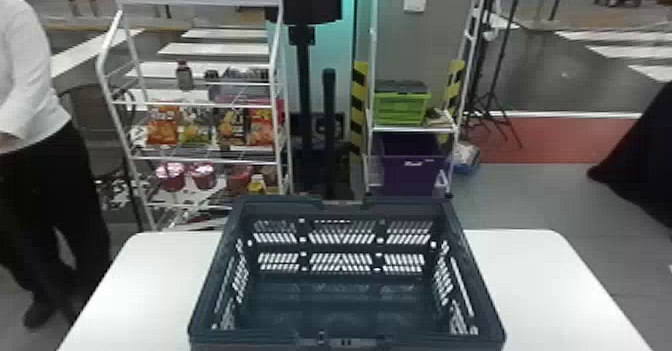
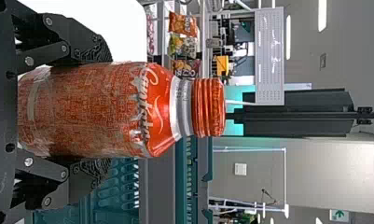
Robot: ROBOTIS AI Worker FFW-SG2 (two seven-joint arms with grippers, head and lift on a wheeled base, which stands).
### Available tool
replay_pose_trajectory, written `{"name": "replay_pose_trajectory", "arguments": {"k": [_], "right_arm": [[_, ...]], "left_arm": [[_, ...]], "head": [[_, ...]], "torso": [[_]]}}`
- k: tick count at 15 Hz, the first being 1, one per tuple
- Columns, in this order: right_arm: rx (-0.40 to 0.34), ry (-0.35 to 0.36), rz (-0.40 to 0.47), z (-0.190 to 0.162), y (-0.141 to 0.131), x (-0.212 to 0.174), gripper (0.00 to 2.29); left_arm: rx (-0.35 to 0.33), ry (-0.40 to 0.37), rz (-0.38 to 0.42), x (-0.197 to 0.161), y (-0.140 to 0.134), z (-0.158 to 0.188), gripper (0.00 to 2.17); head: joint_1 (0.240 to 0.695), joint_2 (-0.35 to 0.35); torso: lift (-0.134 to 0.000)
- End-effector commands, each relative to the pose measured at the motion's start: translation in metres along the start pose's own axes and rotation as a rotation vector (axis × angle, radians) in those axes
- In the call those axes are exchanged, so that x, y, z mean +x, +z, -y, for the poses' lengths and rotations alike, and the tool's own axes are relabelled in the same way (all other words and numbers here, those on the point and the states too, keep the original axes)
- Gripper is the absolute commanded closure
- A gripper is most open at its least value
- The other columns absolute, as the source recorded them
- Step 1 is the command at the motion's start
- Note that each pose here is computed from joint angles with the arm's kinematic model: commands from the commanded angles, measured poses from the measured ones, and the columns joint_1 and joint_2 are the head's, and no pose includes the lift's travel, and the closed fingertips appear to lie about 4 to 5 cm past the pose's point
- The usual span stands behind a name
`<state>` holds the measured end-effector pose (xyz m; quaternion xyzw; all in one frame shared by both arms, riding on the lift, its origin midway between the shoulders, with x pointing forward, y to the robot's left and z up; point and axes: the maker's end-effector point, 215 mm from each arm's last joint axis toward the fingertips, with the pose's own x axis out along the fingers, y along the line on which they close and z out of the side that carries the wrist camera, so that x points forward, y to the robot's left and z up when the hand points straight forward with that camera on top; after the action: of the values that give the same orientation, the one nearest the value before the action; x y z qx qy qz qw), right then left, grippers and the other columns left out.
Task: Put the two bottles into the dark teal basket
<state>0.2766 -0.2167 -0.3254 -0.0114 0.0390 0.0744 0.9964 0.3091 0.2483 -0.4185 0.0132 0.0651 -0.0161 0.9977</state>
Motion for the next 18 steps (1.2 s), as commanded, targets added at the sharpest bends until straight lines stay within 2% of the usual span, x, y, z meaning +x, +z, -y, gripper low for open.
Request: {"name": "replay_pose_trajectory", "arguments": {"k": [1, 7, 11, 15, 18], "right_arm": [[-0.006, -0.007, -0.033, 0.008, 0.013, 0.024, 1.78], [0.026, 0.010, -0.150, 0.003, 0.026, 0.084, 1.78], [0.048, 0.039, -0.282, -0.010, 0.018, 0.121, 1.78], [0.035, 0.093, -0.419, -0.037, 0.010, 0.156, 1.78], [0.008, 0.126, -0.479, -0.056, 0.008, 0.184, 1.78]], "left_arm": [[0.004, -0.003, -0.007, 0.000, -0.001, 0.000, 2.09], [0.006, 0.004, -0.019, -0.005, -0.007, -0.004, 2.09], [0.004, 0.006, -0.019, -0.004, -0.008, -0.004, 2.09], [0.003, 0.010, -0.029, -0.005, -0.013, -0.006, 2.09], [0.003, 0.013, -0.033, -0.005, -0.016, -0.007, 2.09]], "head": [[0.499, 0.000], [0.499, 0.000], [0.499, 0.000], [0.499, 0.000], [0.499, 0.000]], "torso": [[0.000], [0.000], [0.000], [0.000], [0.000]]}}
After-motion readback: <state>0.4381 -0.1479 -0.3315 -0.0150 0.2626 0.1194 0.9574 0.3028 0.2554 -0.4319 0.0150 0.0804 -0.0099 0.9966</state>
